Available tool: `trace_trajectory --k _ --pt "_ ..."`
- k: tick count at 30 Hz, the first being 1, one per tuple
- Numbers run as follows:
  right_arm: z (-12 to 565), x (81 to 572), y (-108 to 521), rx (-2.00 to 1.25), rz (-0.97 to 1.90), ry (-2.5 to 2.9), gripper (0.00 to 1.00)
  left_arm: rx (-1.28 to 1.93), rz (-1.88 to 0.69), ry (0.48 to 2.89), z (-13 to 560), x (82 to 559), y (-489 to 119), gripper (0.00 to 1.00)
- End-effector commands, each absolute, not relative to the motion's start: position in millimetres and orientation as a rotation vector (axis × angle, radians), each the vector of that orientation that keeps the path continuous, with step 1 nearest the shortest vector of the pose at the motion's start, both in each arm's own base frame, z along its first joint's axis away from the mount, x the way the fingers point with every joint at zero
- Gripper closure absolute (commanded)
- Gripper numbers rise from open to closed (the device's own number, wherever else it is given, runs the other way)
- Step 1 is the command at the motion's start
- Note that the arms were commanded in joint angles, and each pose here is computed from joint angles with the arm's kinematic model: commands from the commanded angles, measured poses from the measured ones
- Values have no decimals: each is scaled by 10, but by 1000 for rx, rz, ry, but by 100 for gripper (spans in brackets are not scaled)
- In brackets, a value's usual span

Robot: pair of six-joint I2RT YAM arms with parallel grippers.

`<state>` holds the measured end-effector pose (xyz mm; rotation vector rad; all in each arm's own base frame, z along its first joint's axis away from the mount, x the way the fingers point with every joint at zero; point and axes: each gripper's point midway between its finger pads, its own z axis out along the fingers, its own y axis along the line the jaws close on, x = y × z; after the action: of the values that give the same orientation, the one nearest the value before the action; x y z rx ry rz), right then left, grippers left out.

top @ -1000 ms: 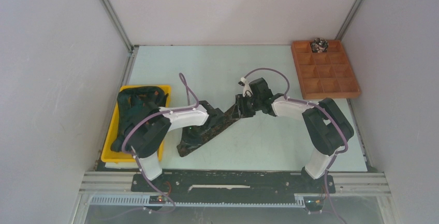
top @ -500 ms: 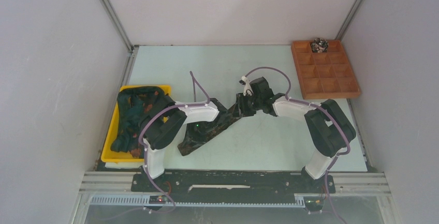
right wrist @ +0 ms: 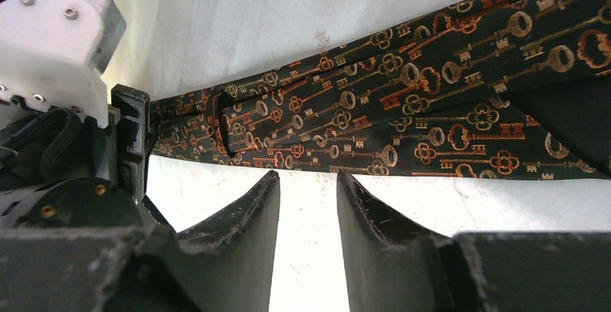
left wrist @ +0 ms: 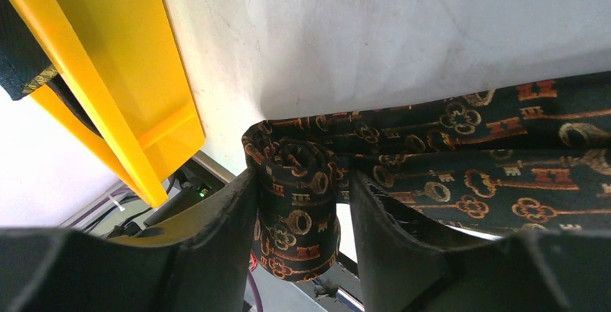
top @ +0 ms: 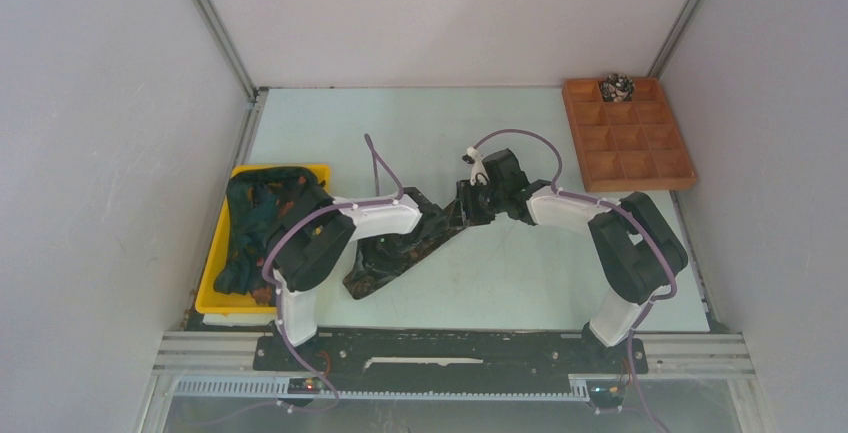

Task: Roll the ties
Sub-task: Roll the tie at the center of the board.

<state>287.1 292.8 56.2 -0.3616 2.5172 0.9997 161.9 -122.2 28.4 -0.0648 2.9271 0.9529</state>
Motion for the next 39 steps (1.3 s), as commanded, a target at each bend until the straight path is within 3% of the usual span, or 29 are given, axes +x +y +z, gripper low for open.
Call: trace_trajectory --k 1,7,23,26,29,30,39 --pt "686 2909 2929 -385 983 2466 62 -159 734 2858 443 1815 -1463 39" --pt "679 2905 2934 -389 976 2467 62 -170 621 2832 593 1859 -1533 29" --pt "861 2725 3233 -510 1013 2365 63 -281 416 2536 1296 1925 -1149 24" --pt "915 2590 3397 -545 1055 2321 63 -311 340 2461 1391 1908 -1028 20" --pt "998 2486 3517 -558 1048 2293 63 -350 229 2367 1438 1895 -913 2" --pt "1043 2457 3557 -557 1056 2281 63 -365 181 2339 1436 1896 -897 1" --pt "1210 2092 4038 -622 1208 2312 63 -474 -217 2286 1346 1759 -919 0"
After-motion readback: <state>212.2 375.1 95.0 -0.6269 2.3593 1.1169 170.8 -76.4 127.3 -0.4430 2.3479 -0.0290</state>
